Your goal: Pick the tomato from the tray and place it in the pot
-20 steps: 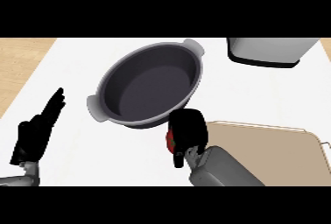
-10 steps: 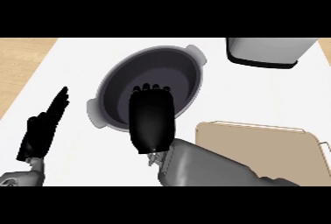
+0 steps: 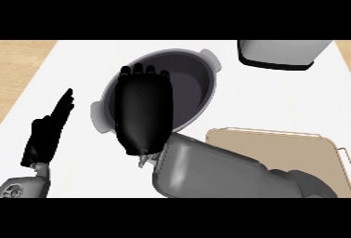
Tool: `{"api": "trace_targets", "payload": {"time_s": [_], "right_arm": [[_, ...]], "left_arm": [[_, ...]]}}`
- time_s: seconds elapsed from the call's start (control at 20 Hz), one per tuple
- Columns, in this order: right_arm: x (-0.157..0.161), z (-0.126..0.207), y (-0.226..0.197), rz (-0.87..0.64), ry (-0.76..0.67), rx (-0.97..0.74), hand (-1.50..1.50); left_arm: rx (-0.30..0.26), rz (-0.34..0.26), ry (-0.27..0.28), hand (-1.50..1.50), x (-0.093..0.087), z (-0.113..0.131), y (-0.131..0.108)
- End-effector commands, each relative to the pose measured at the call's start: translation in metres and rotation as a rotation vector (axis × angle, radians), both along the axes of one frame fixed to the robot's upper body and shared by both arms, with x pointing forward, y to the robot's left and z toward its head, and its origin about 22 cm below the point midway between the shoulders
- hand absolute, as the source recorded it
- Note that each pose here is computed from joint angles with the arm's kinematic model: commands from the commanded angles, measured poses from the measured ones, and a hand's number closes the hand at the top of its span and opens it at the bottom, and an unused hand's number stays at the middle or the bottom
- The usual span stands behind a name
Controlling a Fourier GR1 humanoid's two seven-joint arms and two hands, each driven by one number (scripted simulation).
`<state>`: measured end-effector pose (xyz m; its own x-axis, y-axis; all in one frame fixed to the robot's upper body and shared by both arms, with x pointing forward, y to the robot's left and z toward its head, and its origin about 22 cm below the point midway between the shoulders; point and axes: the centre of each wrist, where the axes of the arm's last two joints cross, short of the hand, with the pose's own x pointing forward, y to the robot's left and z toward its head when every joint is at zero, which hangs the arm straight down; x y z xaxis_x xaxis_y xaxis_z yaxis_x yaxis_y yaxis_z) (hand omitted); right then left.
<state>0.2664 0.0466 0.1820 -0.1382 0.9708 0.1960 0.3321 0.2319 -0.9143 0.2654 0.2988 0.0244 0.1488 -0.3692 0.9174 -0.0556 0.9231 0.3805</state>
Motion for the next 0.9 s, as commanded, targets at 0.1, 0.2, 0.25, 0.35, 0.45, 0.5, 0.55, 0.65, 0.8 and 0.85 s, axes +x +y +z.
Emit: {"api": "trace_targets", "payload": {"time_s": [0.1, 0.2, 0.25, 0.35, 0.45, 0.5, 0.55, 0.65, 0.8, 0.85], "right_arm": [[0.021, 0.020, 0.011, -0.164, -0.014, 0.211, 1.50], [0.032, 0.019, 0.011, -0.170, -0.033, 0.226, 1.50], [0.031, 0.019, 0.014, -0.168, -0.035, 0.225, 1.50], [0.042, 0.026, 0.012, -0.159, -0.033, 0.243, 1.50], [0.058, 0.016, 0.008, -0.174, -0.030, 0.235, 1.50], [0.061, 0.008, 0.007, -0.172, -0.029, 0.224, 1.50], [0.071, 0.010, 0.006, -0.179, -0.031, 0.214, 1.50], [0.086, 0.006, 0.001, -0.170, -0.017, 0.221, 1.50], [0.101, -0.012, -0.007, -0.173, 0.006, 0.218, 1.50], [0.107, -0.010, -0.008, -0.181, 0.017, 0.213, 1.50]], "left_arm": [[0.014, 0.020, -0.013, 0.00, 0.001, 0.003, 0.001], [0.008, -0.003, 0.001, 0.00, -0.004, 0.003, 0.008], [0.006, 0.002, 0.007, 0.00, -0.004, -0.002, 0.006], [0.010, 0.014, -0.014, 0.00, -0.003, 0.008, 0.018], [-0.005, 0.026, -0.017, 0.00, -0.004, 0.005, 0.019], [0.008, 0.036, -0.010, 0.00, -0.006, -0.001, 0.016], [0.005, 0.024, -0.019, 0.00, 0.001, 0.010, 0.015], [0.022, 0.028, -0.033, 0.00, -0.010, 0.003, 0.016], [0.007, 0.021, -0.017, 0.00, -0.008, 0.005, 0.006], [-0.004, 0.014, -0.025, 0.00, -0.005, -0.001, 0.009]]}}
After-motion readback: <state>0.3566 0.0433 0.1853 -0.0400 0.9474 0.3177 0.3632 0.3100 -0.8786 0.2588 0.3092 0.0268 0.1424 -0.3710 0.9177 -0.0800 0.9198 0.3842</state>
